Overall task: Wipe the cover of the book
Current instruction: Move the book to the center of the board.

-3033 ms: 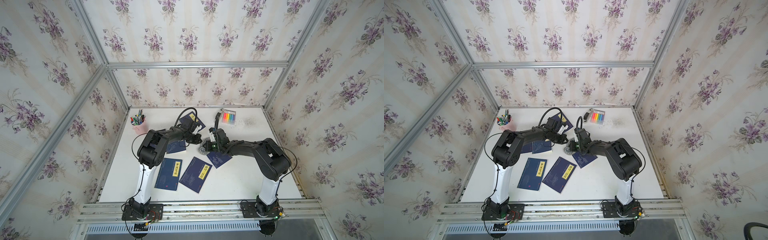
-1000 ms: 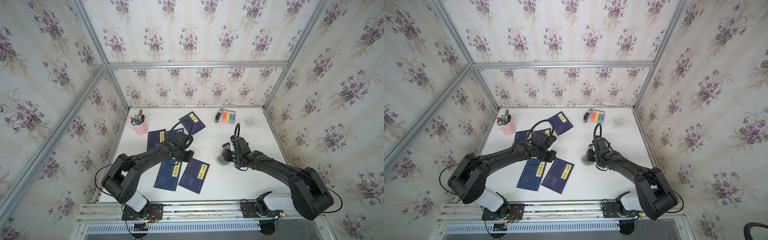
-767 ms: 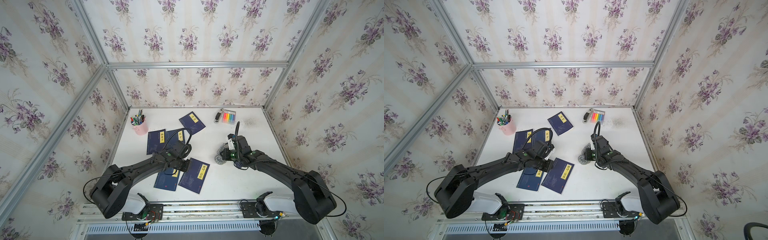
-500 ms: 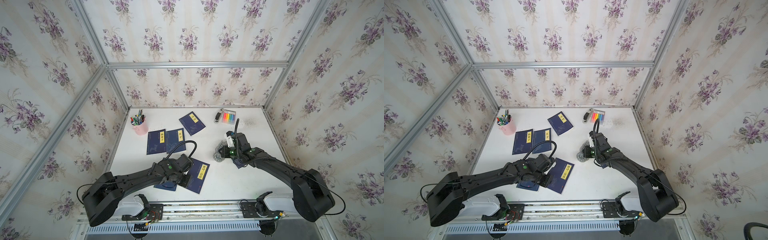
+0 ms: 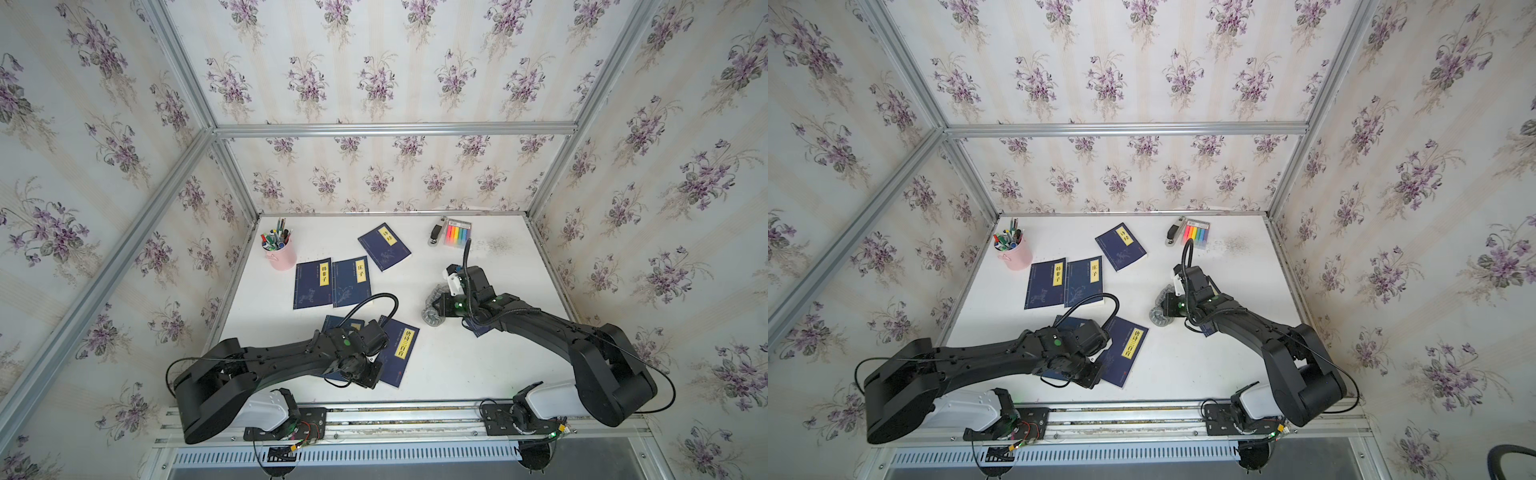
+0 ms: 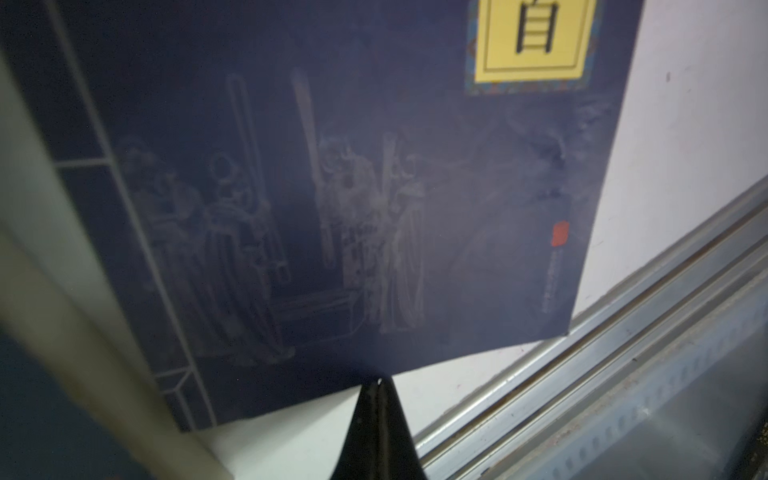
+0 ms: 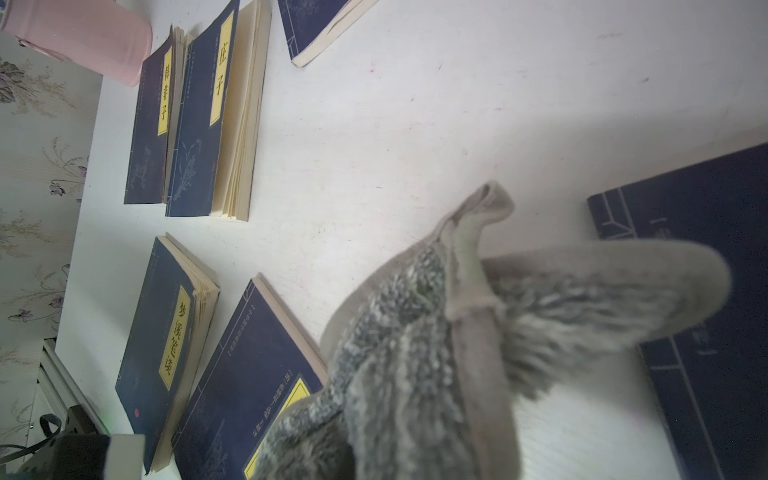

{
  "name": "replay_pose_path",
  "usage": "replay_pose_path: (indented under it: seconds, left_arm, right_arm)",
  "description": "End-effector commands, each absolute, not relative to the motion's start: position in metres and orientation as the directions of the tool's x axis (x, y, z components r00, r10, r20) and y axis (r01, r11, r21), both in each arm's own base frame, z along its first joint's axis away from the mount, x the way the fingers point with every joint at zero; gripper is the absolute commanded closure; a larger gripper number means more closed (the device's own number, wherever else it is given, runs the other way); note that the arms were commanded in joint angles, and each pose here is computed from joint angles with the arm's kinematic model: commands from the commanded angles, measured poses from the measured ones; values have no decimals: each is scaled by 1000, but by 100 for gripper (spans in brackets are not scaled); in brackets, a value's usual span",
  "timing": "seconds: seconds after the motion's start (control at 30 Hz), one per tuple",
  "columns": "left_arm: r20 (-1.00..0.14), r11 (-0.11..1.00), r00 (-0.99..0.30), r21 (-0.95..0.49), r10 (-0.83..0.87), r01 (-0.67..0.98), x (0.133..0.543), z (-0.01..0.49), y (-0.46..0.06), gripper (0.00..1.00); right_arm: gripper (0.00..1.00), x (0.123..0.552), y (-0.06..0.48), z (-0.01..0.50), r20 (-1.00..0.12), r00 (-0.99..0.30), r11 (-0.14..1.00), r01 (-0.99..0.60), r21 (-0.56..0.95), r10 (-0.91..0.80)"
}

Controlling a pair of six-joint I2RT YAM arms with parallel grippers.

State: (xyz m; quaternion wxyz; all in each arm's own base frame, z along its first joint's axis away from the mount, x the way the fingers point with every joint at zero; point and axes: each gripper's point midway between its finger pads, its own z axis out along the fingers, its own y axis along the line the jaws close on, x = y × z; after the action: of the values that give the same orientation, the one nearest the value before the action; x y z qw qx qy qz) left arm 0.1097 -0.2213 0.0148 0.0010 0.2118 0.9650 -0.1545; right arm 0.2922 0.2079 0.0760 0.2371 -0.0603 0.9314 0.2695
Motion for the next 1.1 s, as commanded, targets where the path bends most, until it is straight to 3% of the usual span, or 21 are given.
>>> replay_pose_path:
  seconds: [0.0,0.5,0.73,0.9,1.07]
  left_arm:
    - [-77,840,-897,-324,434,435,115,10,-238,96]
    - [-219,804,-859,-306,463,511,207,18,-301,97]
    - [-421,684,-807,-441,414,581,246,93,-327,95]
    - [-494,687,-798,-447,344,573,284,146,-309,92]
    - [-446,758,-863,-470,238,452,343,125,-269,95]
  right_arm:
    - [100,296,211,86,-510,-860,837,-271,476,11]
    - [100,294,197,80,-528,-849,870,-255,422,7]
    - [100,293,202,83,-534,-845,852,-277,445,4]
    - [100,295,218,99,-556,-831,806,-318,500,17]
    - [100,302,241,99,-563,-826,782,-362,507,-17]
